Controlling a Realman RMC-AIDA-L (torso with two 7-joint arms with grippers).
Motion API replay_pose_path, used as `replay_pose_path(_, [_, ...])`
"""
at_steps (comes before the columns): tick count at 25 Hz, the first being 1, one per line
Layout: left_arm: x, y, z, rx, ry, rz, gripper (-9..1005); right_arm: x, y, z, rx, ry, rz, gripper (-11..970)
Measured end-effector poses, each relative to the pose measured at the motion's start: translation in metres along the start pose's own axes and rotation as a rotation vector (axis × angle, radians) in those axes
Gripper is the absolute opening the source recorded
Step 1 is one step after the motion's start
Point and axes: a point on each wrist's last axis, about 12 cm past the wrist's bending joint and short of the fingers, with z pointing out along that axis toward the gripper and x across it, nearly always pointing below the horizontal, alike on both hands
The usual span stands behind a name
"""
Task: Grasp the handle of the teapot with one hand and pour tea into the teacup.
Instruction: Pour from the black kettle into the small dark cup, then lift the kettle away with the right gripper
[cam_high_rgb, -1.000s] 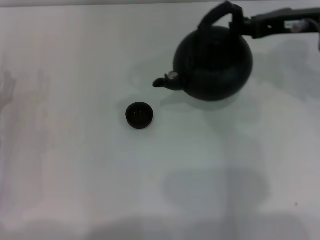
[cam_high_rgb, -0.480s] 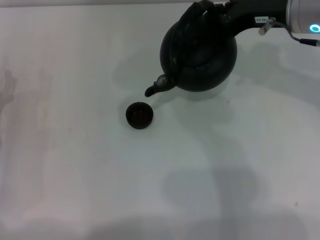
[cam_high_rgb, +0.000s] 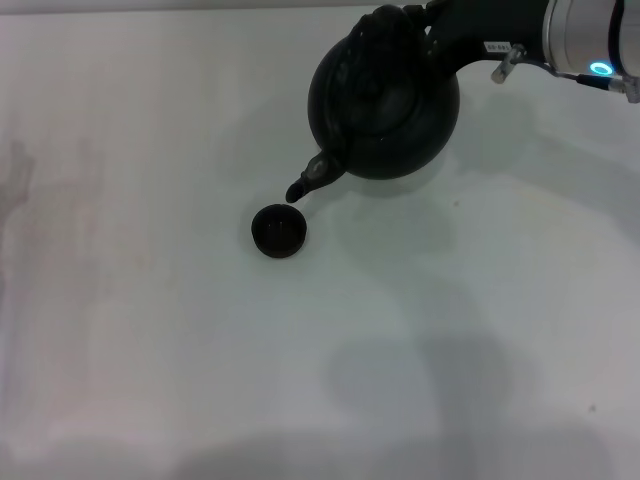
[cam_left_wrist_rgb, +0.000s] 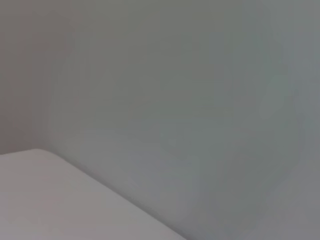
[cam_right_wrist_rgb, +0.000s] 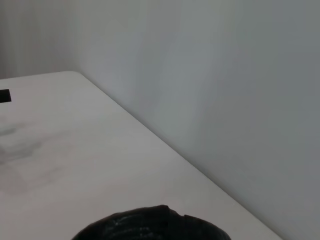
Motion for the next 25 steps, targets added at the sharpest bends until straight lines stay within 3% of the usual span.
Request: replay_pose_path(25, [-0.001,-0.002,0.003,0.010,0.000,0.000,847,-0.003,0.034,0.023,0.032,-0.061,-0.246,176])
